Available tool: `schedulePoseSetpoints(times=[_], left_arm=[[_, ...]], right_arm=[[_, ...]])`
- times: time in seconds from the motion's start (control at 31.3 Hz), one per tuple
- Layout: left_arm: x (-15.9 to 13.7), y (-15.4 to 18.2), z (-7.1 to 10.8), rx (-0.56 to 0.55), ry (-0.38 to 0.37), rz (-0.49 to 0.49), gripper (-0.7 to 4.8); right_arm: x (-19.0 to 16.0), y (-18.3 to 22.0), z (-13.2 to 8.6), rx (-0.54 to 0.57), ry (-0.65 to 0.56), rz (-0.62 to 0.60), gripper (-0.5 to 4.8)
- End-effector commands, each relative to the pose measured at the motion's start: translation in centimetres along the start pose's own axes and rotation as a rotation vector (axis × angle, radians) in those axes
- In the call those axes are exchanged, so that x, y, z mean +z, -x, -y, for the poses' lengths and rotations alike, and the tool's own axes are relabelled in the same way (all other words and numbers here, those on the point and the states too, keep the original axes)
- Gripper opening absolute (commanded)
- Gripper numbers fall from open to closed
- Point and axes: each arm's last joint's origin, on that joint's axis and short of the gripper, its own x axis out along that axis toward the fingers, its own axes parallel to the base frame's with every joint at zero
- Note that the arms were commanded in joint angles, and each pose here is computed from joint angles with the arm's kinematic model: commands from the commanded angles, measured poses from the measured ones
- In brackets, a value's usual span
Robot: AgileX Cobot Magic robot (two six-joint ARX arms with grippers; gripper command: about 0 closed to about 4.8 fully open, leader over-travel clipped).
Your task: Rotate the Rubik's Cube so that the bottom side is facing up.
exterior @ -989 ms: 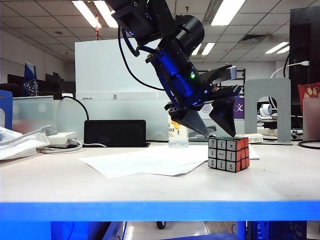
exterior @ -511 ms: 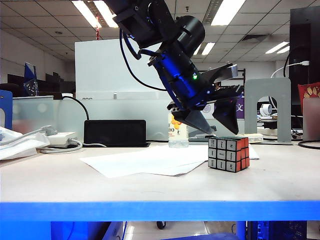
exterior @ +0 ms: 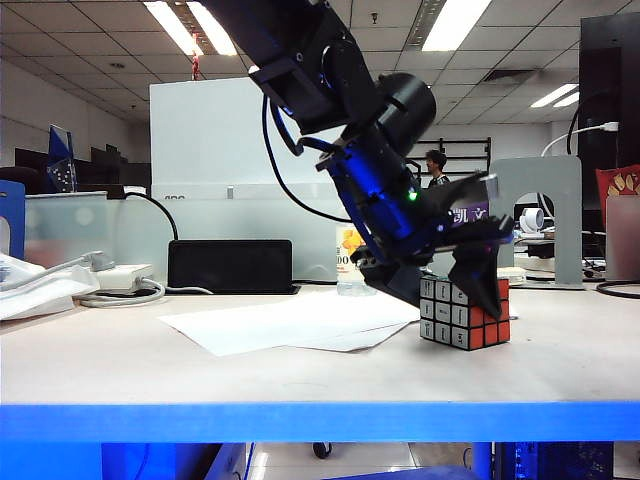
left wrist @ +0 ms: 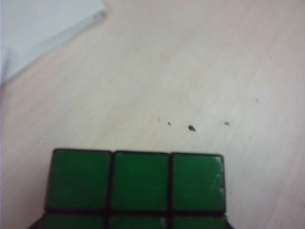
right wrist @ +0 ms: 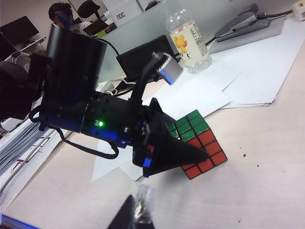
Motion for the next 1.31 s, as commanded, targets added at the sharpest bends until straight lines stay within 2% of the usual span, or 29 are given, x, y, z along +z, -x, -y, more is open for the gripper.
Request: schedulePoseSetpoints(times=[0.03,0.22,0.32,0.38,0.41,0.54,0.67,0.73,0.83,0.93,1.12,1.31], left_arm=[[0.3,0.2,-0.1,0.023,-0.010,0.019,3.50],[0.3,0.2,-0.4,0.027,-0.002,0.020,3.48],[0.4,0.2,-0.4,0.020,0.003,0.026,3.30],[0.4,0.2,-0.3,-0.020,0.055,0.028,3.28],[0.4,0.3,-0.4,-0.053,0.107,0.027,3.22],[0.3,0.5,-1.1,-0.164,0.288,0.020,2.43],[0.3,1.0,-2.0,-0.201,0.349,0.018,2.20],[0.3,1.1,-2.3,-0.235,0.410,0.008,2.13],[0.4,1.5,-3.1,-0.320,0.590,-0.001,2.13],[0.9,1.8,-3.6,-0.398,0.699,0.020,2.13],[1.6,2.3,-4.8,-0.485,0.842,0.054,2.13],[0.8,2.1,-5.3,-0.509,0.904,-0.021,2.13]], right_arm=[[0.2,0.0,-0.2,0.012,0.008,0.015,-0.01],[0.2,0.0,-0.2,0.012,0.008,0.016,-0.01],[0.2,0.0,-0.2,0.012,0.008,0.016,-0.01],[0.2,0.0,-0.2,0.012,0.008,0.016,-0.01],[0.2,0.0,-0.2,0.012,0.009,0.016,-0.01],[0.2,0.0,-0.2,0.011,0.009,0.016,-0.01],[0.2,0.0,-0.2,0.012,0.009,0.015,-0.01],[0.2,0.0,-0.2,0.012,0.009,0.016,-0.01],[0.2,0.0,-0.2,0.011,0.008,0.015,-0.02],[0.2,0.0,-0.2,0.011,0.008,0.015,-0.01],[0.2,0.0,-0.2,0.011,0.009,0.016,-0.01],[0.2,0.0,-0.2,0.011,0.009,0.016,-0.01]])
